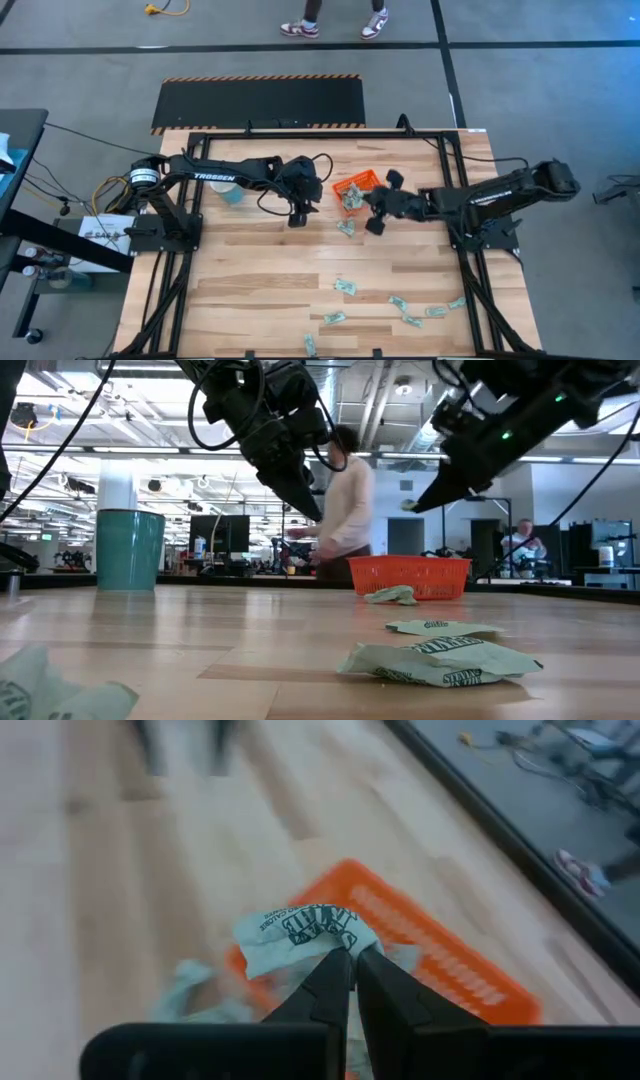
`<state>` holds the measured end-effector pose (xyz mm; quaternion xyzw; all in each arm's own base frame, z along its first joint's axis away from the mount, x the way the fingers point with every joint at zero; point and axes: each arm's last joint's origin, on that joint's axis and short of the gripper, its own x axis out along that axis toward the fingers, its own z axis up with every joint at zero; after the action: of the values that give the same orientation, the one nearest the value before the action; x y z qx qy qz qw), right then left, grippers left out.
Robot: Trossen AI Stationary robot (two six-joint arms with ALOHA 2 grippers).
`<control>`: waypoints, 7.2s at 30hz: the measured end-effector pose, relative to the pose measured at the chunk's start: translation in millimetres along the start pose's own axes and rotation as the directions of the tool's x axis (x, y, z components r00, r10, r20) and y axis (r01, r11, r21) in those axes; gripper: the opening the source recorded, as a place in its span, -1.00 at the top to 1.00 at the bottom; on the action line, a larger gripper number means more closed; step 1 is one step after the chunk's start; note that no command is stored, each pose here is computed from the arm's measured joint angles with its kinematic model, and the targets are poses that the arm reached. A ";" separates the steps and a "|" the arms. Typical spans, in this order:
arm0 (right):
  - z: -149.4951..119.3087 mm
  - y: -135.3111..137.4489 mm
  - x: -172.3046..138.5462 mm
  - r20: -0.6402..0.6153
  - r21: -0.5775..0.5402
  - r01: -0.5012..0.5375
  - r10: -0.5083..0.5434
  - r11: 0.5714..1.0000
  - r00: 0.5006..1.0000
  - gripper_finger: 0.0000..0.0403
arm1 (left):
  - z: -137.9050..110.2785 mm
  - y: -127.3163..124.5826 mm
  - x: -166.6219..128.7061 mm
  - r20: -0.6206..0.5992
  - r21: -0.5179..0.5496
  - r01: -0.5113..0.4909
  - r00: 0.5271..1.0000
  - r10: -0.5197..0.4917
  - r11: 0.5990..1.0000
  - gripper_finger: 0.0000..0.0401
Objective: Pick and place Stevia / Truvia into bins
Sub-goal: Put the stevia packet into the orange bin
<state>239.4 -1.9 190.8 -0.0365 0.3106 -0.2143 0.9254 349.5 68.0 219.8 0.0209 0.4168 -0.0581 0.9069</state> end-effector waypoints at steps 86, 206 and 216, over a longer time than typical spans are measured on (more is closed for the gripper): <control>-1.0 -34.4 5.8 -0.066 0.142 0.007 0.002 0.990 0.998 0.40 | -16.5 -76.2 112.5 -0.118 0.151 -0.083 0.988 0.101 0.985 1.00; -0.6 -37.4 5.7 -0.060 0.254 0.113 -0.101 0.961 0.993 0.41 | 45.4 58.4 44.5 0.022 0.079 -0.140 0.990 0.139 0.987 0.35; 0.1 -11.7 -3.5 -0.026 0.473 0.021 -0.009 0.881 1.000 0.41 | 40.3 44.1 1.9 -0.131 0.053 -0.106 0.985 0.112 0.993 0.31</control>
<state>232.6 -11.0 195.2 0.1905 0.2593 -0.2913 0.9009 386.5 108.1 244.2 0.0683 0.4732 -0.0163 0.8782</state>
